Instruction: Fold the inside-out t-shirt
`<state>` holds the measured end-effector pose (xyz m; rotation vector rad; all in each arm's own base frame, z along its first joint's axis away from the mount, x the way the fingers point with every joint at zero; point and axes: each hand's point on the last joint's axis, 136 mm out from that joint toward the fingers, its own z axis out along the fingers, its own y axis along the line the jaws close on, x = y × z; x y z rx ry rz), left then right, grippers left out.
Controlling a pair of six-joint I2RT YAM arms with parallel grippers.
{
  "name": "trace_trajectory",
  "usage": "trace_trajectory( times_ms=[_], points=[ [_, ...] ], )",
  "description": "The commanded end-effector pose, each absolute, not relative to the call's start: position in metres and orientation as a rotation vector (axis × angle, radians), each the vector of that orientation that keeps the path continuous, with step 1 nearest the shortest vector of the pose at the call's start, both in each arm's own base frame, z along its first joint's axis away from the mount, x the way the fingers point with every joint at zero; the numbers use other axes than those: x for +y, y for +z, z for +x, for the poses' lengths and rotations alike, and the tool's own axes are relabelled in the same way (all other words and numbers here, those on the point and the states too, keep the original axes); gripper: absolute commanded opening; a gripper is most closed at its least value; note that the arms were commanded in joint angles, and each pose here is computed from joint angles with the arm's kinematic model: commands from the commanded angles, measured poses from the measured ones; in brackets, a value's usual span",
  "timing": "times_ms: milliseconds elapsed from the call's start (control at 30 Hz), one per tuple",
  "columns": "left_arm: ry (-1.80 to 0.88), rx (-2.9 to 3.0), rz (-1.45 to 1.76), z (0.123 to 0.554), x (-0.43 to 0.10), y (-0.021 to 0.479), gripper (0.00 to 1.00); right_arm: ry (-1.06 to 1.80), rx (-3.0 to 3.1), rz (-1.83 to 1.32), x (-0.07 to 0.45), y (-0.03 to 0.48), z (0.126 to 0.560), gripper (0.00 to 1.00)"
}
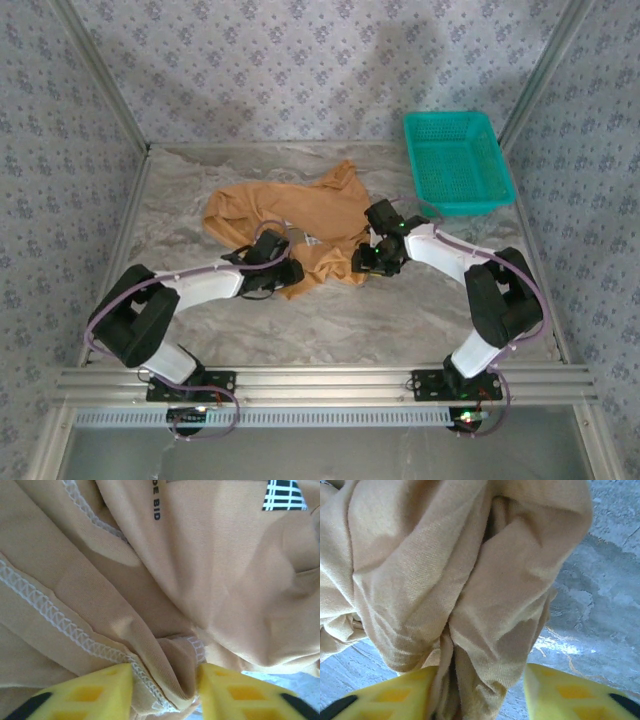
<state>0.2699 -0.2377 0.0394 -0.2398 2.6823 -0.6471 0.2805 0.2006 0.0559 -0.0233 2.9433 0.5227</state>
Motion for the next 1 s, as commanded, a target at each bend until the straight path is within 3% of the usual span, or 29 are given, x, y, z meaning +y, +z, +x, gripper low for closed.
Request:
trace_trajectory(
  times_ms=[0,100,167,367,600,733,967],
  points=[
    [-0.578,2.702,-0.214,0.273,-0.234,0.037,0.28,0.520,2.964,-0.007,0.194,0.047,0.279,0.36],
    [-0.568,2.715,-0.199,0.273,-0.232,0.038,0.03,0.533,2.953,0.012,0.191,0.050,0.286,0.10],
    [-0.556,2.712,-0.187,0.275,-0.228,0.047,0.00,0.539,2.942,0.015,0.190,0.056,0.290,0.00],
    [-0.545,2.571,-0.203,0.299,-0.185,0.132,0.00,0.539,2.850,0.052,0.172,0.108,0.315,0.00],
    [-0.553,2.270,-0.358,0.325,-0.086,0.257,0.00,0.489,2.659,0.225,0.115,0.181,0.348,0.00],
    [-0.590,2.227,-0.418,0.324,-0.062,0.267,0.00,0.495,2.594,0.298,0.093,0.201,0.348,0.00],
    [-0.654,2.235,-0.481,0.314,-0.061,0.240,0.00,0.569,2.583,0.305,0.094,0.206,0.343,0.00]
  ],
)
